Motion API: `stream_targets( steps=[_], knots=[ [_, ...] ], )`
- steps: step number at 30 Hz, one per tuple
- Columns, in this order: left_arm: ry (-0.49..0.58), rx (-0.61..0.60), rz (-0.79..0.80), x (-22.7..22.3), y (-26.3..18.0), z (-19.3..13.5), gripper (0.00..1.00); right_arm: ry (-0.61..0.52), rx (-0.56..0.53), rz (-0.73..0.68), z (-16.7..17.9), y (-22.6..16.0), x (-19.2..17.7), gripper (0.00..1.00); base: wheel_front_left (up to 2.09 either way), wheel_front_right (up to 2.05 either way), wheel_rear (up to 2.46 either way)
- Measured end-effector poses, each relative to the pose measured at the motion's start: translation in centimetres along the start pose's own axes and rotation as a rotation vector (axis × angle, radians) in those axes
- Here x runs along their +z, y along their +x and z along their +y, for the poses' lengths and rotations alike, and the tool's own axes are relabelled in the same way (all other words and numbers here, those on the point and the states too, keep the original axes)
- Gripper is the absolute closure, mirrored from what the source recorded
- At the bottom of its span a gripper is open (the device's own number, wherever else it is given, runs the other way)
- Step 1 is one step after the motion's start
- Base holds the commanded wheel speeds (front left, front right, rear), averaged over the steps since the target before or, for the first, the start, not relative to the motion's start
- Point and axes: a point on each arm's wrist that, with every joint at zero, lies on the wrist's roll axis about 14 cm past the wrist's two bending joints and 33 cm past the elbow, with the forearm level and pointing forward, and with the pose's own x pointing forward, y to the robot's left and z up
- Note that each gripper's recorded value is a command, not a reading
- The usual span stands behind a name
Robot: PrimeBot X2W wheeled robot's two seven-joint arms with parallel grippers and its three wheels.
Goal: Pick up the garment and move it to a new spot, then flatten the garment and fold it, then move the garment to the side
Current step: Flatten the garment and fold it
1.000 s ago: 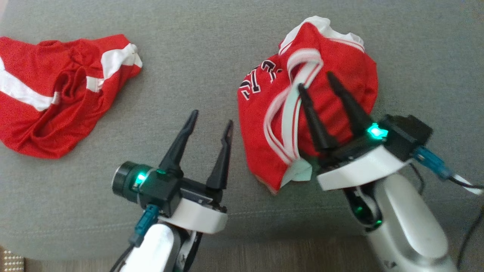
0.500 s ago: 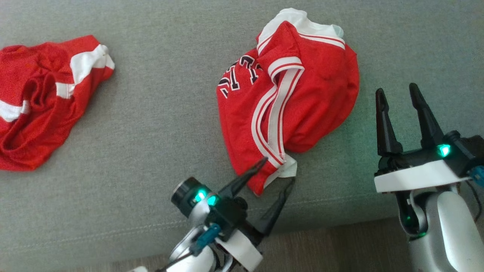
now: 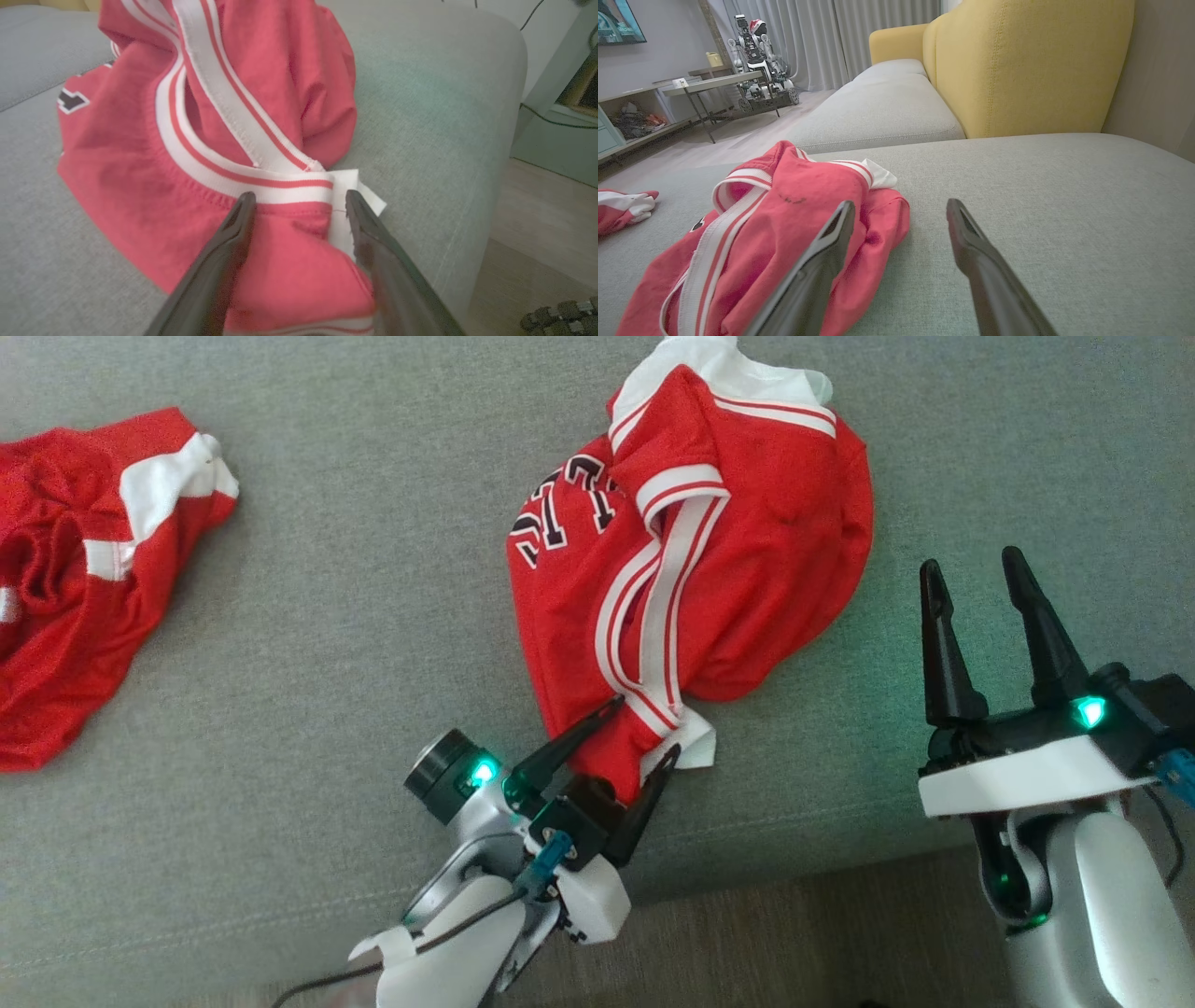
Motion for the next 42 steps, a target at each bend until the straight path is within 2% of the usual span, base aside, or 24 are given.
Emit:
stream_targets(
  steps=[7, 8, 9, 10, 11, 16, 20, 24, 27, 31, 35, 38, 42],
  knots=[
    [0.01, 0.0, 0.038, -1.2, 0.6, 0.2, 0.0, 0.007, -0.015, 0.004, -0.5, -0.2, -0.1, 0.0, 0.0, 0.0, 0.0],
    [0.007, 0.006, 0.032, -1.0, 0.7, 0.3, 0.27, 0.01, -0.018, 0.003, -0.5, -0.2, -0.1, 0.0, 0.0, 0.0, 0.0],
    [0.001, 0.012, 0.027, -0.8, 0.8, 0.5, 0.74, 0.011, -0.019, 0.001, -0.6, -0.2, 0.0, 0.0, 0.0, 0.0, 0.0],
    [-0.009, 0.02, 0.018, -0.5, 0.8, 0.6, 0.92, 0.011, -0.02, -0.001, -0.6, -0.3, 0.1, 0.0, 0.0, 0.0, 0.0],
    [-0.009, 0.02, 0.018, -0.5, 0.8, 0.6, 1.0, 0.011, -0.02, -0.001, -0.6, -0.3, 0.1, 0.0, 0.0, 0.0, 0.0],
    [-0.087, 0.035, -0.109, 3.7, 1.5, 1.0, 1.0, 0.008, -0.025, -0.009, -0.8, -0.5, 0.5, 0.0, 0.0, 0.0, 0.0],
    [-0.269, 0.045, -0.241, 7.7, 1.4, 2.0, 1.0, 0.022, -0.041, -0.02, -1.3, -1.0, 1.1, 0.0, 0.0, 0.0, 0.0],
    [-0.433, -0.009, -0.365, 11.7, 1.9, 2.3, 1.0, 0.038, -0.074, -0.056, -2.3, -1.5, 2.5, 0.0, 0.0, 0.0, 0.0],
    [-0.529, -0.075, -0.396, 14.7, 3.4, 2.7, 1.0, 0.054, -0.099, -0.068, -3.1, -2.5, 3.1, 0.0, 0.0, 0.0, 0.0],
    [-0.638, -0.204, -0.473, 22.4, 5.8, 3.2, 1.0, 0.067, -0.148, -0.089, -4.6, -4.0, 4.1, 0.0, 0.0, 0.0, 0.0],
    [-0.671, -0.285, -0.577, 31.1, 6.8, 3.4, 1.0, 0.081, -0.19, -0.103, -5.7, -5.8, 4.8, 0.0, 0.0, 0.0, 0.0],
    [-0.756, -0.347, -0.638, 36.6, 6.7, 3.2, 1.0, 0.091, -0.226, -0.094, -6.5, -7.5, 4.6, 0.0, 0.0, 0.0, 0.0],
    [-0.825, -0.362, -0.763, 43.7, 5.2, 3.5, 1.0, 0.097, -0.252, -0.099, -7.0, -9.3, 4.8, 0.0, 0.0, 0.0, 0.0]
  ],
)
